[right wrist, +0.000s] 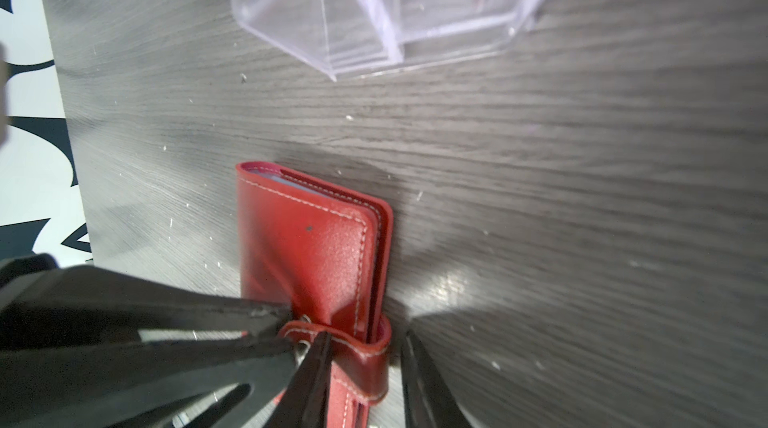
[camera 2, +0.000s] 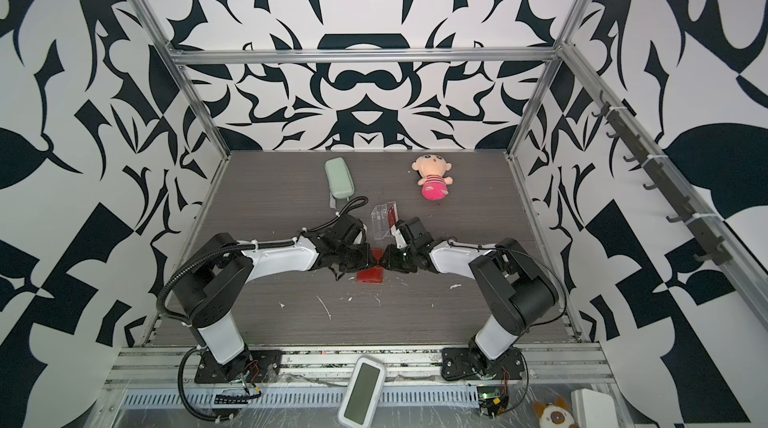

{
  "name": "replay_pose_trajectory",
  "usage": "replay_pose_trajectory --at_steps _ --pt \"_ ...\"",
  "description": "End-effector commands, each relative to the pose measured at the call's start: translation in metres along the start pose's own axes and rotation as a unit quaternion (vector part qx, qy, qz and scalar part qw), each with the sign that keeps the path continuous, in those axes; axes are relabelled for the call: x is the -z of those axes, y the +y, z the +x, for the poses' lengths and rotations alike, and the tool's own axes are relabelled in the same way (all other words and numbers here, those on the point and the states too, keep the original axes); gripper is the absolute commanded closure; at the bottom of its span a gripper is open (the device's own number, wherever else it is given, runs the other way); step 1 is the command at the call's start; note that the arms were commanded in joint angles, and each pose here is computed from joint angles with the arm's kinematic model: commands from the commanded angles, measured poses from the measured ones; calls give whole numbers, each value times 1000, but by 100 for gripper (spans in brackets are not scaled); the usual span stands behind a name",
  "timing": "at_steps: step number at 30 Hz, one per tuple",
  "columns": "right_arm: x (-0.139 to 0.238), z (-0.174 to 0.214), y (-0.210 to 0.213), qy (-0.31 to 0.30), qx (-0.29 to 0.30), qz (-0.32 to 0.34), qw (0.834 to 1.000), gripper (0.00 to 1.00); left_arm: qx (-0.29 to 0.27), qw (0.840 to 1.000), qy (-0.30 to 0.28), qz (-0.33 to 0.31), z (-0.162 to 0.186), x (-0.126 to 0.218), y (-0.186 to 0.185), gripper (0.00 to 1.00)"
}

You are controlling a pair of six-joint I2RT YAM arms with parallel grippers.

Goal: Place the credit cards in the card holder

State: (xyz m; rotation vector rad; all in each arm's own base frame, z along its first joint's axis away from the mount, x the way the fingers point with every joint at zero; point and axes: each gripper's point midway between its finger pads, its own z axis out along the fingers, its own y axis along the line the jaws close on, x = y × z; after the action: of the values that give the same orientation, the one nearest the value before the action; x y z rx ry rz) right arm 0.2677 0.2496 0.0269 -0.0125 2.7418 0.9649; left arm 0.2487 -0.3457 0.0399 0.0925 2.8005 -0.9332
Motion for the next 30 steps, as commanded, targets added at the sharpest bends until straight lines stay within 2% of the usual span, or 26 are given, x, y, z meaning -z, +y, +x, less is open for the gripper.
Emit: replay_pose_trajectory --at_steps 1,5,17,30 --pt "-2 1 -2 4 -2 5 1000 67 8 1000 7 3 0 -3 0 91" --pt "2 -1 1 -1 1 3 1000 67 3 1000 1 6 -3 1 -3 100" --pt "10 -4 3 -4 15 15 1000 66 -32 999 -4 -6 -20 13 -6 100" --pt "8 -5 7 2 17 8 1000 66 -28 999 -2 -24 -21 12 1 100"
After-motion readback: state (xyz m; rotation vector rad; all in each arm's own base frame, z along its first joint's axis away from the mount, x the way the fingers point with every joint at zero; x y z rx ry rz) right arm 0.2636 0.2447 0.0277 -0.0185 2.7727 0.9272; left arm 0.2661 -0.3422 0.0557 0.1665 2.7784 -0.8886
